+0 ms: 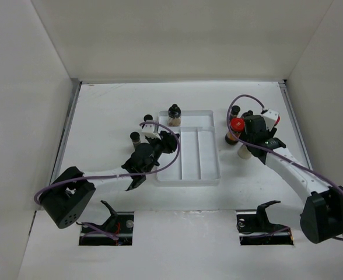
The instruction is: Organize the condiment bottles
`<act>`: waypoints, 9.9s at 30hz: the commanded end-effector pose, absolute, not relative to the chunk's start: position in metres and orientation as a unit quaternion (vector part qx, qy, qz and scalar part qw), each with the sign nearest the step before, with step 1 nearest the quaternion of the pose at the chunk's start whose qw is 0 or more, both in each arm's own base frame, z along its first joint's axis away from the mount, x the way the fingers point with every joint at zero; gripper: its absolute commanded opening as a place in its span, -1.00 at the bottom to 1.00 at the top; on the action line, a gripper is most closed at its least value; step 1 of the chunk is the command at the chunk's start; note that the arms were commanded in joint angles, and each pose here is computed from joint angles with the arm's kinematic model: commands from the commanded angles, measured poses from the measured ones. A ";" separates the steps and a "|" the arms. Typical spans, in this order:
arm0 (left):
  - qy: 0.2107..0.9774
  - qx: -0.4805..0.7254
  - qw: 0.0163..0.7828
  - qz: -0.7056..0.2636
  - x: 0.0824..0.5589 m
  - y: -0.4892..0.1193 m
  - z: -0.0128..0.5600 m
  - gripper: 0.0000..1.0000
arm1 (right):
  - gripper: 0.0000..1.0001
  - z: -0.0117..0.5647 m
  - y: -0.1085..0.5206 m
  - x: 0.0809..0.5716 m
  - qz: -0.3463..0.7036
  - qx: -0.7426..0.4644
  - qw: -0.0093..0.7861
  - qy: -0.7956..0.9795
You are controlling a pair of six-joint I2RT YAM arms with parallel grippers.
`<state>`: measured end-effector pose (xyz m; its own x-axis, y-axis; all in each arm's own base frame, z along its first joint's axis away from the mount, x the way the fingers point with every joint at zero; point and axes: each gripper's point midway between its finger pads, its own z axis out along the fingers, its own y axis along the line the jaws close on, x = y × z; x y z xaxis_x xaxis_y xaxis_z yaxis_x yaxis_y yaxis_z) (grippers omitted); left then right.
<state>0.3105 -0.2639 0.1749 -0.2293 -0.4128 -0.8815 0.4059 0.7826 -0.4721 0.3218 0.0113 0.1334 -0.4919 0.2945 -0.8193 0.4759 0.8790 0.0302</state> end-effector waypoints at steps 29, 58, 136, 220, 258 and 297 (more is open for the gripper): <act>0.677 -0.028 0.655 -0.334 0.312 -0.249 0.192 -0.17 | 0.03 0.306 0.242 0.432 0.141 0.056 0.621 0.769; 0.682 -0.030 0.649 -0.335 0.313 -0.252 0.186 -0.14 | 0.68 0.204 0.269 0.513 0.111 0.060 0.574 0.809; 0.682 -0.032 0.645 -0.342 0.312 -0.255 0.186 -0.10 | 0.07 0.262 -0.005 0.441 -0.056 0.273 0.591 0.757; 0.786 -0.189 0.588 -0.041 0.371 -0.098 0.196 0.12 | -0.14 0.185 0.193 0.347 0.248 0.115 0.601 0.751; 0.856 -0.089 0.509 -0.021 0.455 -0.156 0.131 -0.13 | 0.11 0.170 0.201 0.347 0.240 0.104 0.592 0.763; 0.831 -0.013 0.546 -0.107 0.401 -0.269 0.158 -0.43 | 0.13 0.169 0.198 0.346 0.241 0.109 0.591 0.762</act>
